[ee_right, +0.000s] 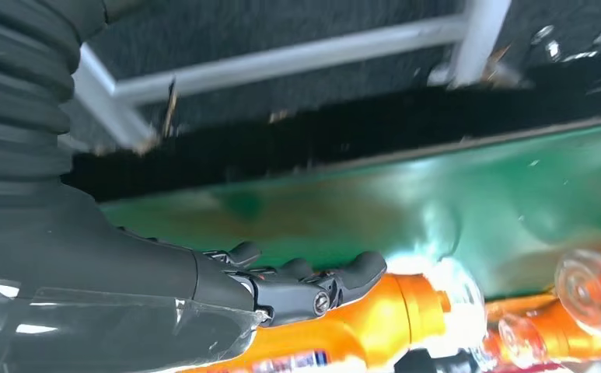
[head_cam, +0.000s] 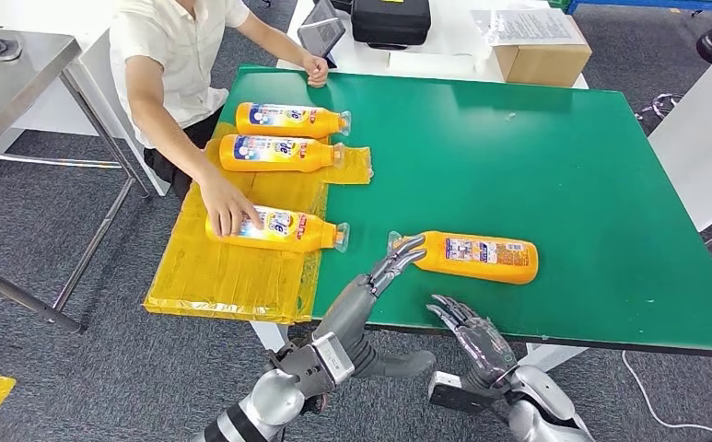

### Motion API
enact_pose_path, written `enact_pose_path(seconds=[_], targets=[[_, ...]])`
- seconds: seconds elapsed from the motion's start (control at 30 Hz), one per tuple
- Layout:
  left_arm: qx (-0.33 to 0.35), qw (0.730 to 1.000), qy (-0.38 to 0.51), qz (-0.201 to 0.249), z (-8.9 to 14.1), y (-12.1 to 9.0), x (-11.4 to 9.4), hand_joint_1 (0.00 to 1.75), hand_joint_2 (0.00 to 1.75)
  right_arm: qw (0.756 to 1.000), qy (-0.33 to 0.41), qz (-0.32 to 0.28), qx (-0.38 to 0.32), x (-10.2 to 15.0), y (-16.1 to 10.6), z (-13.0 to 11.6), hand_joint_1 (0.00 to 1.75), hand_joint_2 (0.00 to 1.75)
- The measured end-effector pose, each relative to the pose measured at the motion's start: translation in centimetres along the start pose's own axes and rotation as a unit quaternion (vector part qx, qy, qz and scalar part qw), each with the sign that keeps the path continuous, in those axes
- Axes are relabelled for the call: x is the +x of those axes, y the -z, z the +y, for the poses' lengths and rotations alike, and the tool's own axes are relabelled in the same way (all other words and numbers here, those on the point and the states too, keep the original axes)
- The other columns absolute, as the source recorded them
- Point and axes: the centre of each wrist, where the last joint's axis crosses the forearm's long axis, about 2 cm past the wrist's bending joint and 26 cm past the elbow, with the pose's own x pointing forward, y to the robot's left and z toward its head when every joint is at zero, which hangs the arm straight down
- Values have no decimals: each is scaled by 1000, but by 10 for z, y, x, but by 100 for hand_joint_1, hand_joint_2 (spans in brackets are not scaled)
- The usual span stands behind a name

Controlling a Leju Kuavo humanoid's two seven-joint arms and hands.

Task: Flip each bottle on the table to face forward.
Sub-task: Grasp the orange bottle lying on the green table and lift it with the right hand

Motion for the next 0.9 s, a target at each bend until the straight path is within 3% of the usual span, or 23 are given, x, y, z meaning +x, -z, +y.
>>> enact_pose_path(seconds=[0.27,0.57,0.9], targets=[[-10,1000,-3,7,-2,1,-3,0,175,999,45,0,13,9,-3,12,0,175],[-20,1000,0,4,-4,3,-4,0,175,996,83,-28,-33,31,0,18,0,175],[-13,1000,1,2,-7,8,-2,0,175,994,-26,-89,-65,45,14,8,0,175]])
